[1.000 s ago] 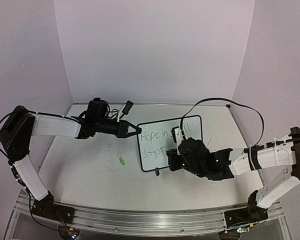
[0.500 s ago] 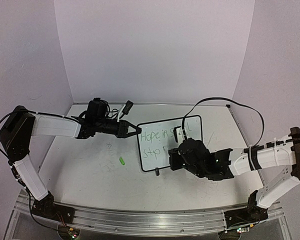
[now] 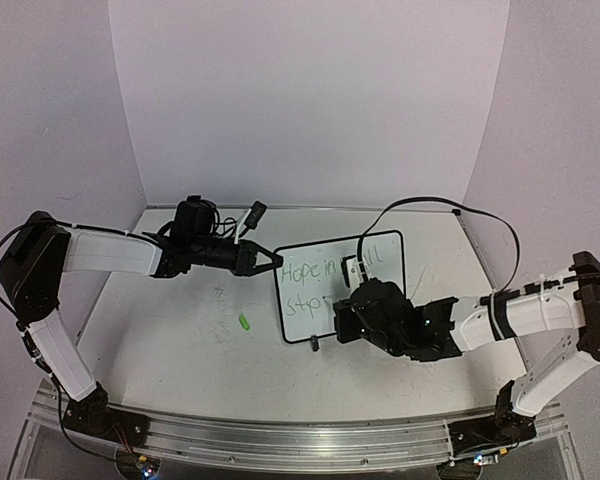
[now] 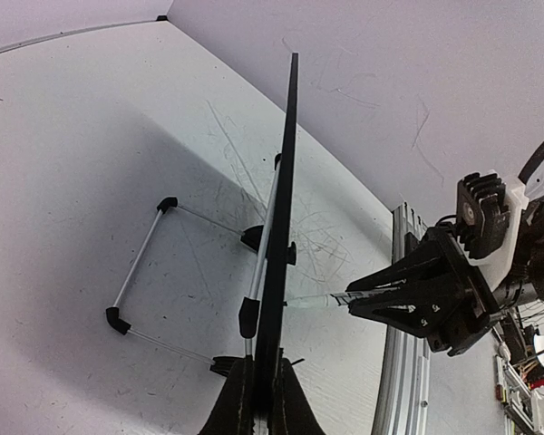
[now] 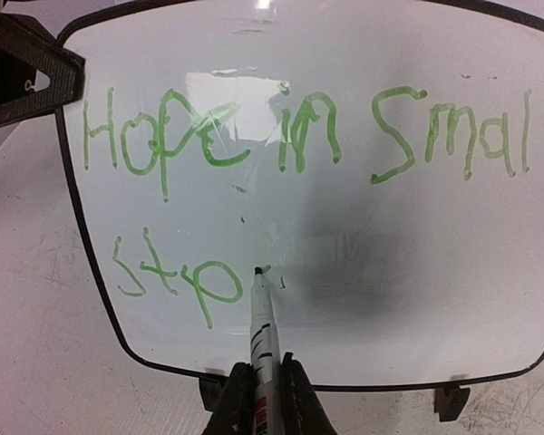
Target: Write a sentence on the whiteboard
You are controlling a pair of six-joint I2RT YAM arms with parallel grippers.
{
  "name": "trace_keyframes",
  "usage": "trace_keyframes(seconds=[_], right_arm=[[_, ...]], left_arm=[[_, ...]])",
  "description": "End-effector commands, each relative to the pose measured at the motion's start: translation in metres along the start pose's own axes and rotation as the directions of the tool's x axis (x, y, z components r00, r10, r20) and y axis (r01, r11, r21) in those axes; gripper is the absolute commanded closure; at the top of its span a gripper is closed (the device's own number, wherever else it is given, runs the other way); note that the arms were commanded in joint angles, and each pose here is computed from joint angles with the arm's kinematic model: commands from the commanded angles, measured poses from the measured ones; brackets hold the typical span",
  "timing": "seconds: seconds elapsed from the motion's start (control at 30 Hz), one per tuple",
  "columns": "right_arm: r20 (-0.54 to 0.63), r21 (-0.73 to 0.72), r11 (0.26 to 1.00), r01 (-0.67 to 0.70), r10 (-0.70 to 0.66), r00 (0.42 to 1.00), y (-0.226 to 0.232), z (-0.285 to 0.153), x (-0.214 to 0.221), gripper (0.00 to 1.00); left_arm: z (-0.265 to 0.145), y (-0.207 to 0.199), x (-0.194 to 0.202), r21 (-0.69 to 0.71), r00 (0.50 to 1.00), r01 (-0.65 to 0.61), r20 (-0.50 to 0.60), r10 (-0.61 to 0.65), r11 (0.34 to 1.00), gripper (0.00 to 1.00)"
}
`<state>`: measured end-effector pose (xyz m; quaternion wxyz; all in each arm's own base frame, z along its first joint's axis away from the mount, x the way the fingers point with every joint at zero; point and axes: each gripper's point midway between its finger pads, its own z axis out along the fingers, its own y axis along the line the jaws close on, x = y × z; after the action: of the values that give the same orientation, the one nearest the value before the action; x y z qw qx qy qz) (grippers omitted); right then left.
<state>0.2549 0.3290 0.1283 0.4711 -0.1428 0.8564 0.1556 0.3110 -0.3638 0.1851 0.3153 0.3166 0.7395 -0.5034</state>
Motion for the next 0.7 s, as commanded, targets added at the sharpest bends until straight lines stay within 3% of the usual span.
trace_keyframes(seconds=[0.0, 0.33, 0.67], right_arm=[[0.015, -0.015, 1.000, -0.004, 0.005, 1.000, 0.008, 0.003, -0.012, 1.00], [-0.032, -0.030, 0.999, -0.013, 0.012, 0.999, 0.007, 0.005, 0.004, 1.00], [-0.010, 0.053, 0.997, -0.057, 0.058, 0.998, -0.014, -0.001, 0.006, 1.00]], left_arm=[[-0.004, -0.006, -0.017, -0.014, 0.999, -0.022, 0.027, 0.022, 1.000, 1.00], [-0.005, -0.008, -0.018, -0.012, 0.999, -0.025, 0.029, 0.026, 1.000, 1.00], [-0.004, -0.008, -0.018, -0.013, 0.999, -0.026, 0.030, 0.026, 1.000, 1.00]])
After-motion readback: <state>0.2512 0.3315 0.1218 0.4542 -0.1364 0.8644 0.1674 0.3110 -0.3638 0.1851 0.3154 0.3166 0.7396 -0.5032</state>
